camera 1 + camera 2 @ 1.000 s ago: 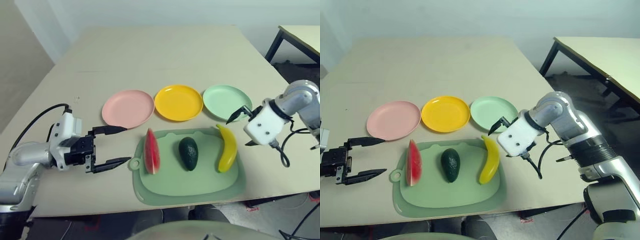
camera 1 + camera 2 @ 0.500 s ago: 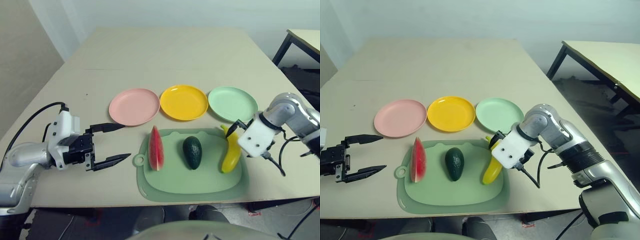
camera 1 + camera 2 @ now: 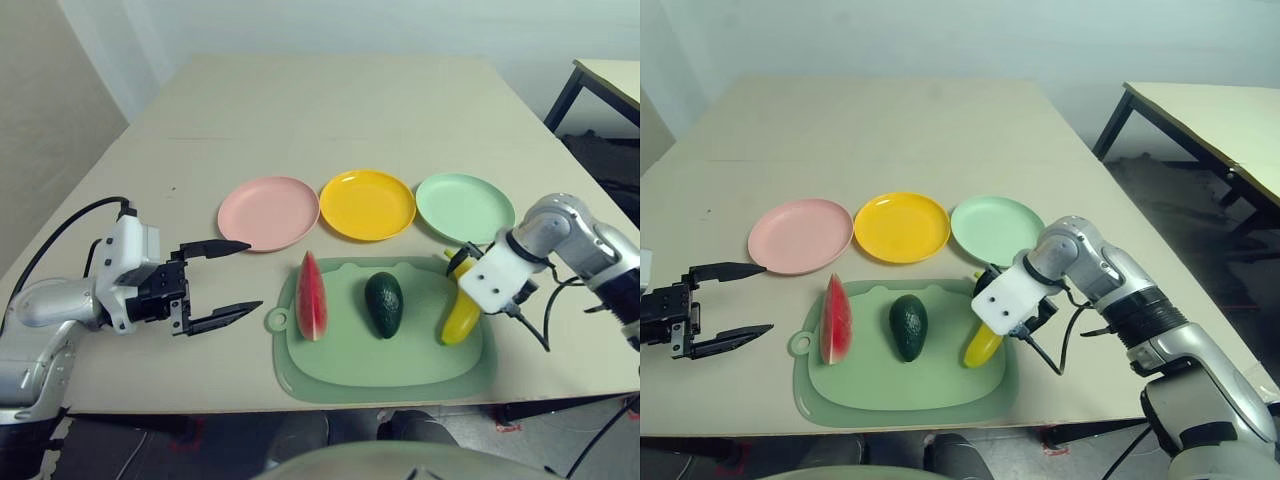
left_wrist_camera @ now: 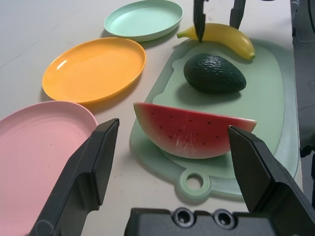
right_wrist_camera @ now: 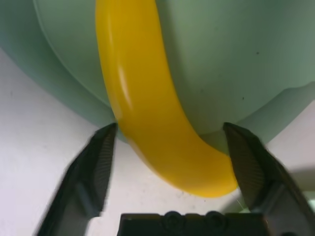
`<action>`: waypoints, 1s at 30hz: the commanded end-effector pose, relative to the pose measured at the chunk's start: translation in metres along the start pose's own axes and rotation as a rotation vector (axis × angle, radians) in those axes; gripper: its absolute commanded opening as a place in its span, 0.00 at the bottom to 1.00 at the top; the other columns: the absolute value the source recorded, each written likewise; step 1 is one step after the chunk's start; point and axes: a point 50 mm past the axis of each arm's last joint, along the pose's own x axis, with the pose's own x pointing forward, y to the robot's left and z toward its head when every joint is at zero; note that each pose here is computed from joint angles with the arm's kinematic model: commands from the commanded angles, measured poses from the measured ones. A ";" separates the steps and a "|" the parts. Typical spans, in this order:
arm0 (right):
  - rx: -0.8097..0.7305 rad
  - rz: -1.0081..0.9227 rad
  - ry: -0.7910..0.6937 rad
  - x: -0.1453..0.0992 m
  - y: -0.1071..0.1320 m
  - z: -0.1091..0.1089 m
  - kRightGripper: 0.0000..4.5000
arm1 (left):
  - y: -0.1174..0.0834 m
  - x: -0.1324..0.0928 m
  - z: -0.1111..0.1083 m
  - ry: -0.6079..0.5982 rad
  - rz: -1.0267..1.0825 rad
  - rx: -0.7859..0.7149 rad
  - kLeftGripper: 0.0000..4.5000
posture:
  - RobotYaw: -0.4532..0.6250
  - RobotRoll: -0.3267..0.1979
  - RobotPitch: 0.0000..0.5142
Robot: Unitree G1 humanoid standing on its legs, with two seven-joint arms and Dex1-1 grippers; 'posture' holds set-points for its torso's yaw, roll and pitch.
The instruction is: Place the fruits into color-matched plates.
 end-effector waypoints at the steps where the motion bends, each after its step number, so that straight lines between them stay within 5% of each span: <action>1: 0.011 0.024 -0.007 0.002 0.005 0.002 0.60 | 0.001 0.000 0.001 0.017 -0.004 0.012 1.00 | 0.59 0.62 0.00; 4: 0.016 0.023 -0.015 0.001 0.006 0.004 0.37 | 0.002 0.000 0.001 0.016 -0.004 0.013 1.00 | 0.59 0.62 0.00; 16: 0.017 -0.005 -0.038 -0.018 -0.004 0.012 0.38 | 0.004 0.002 -0.002 0.026 -0.001 0.018 1.00 | 0.59 0.62 0.00; 24: 0.035 -0.164 -0.021 -0.050 -0.059 0.010 0.38 | 0.005 0.010 0.005 -0.032 0.079 0.014 1.00 | 0.60 0.62 0.00; 30: 0.040 -0.329 -0.131 -0.053 -0.116 0.032 0.38 | 0.006 0.018 0.011 -0.023 0.204 -0.032 1.00 | 0.62 0.62 0.00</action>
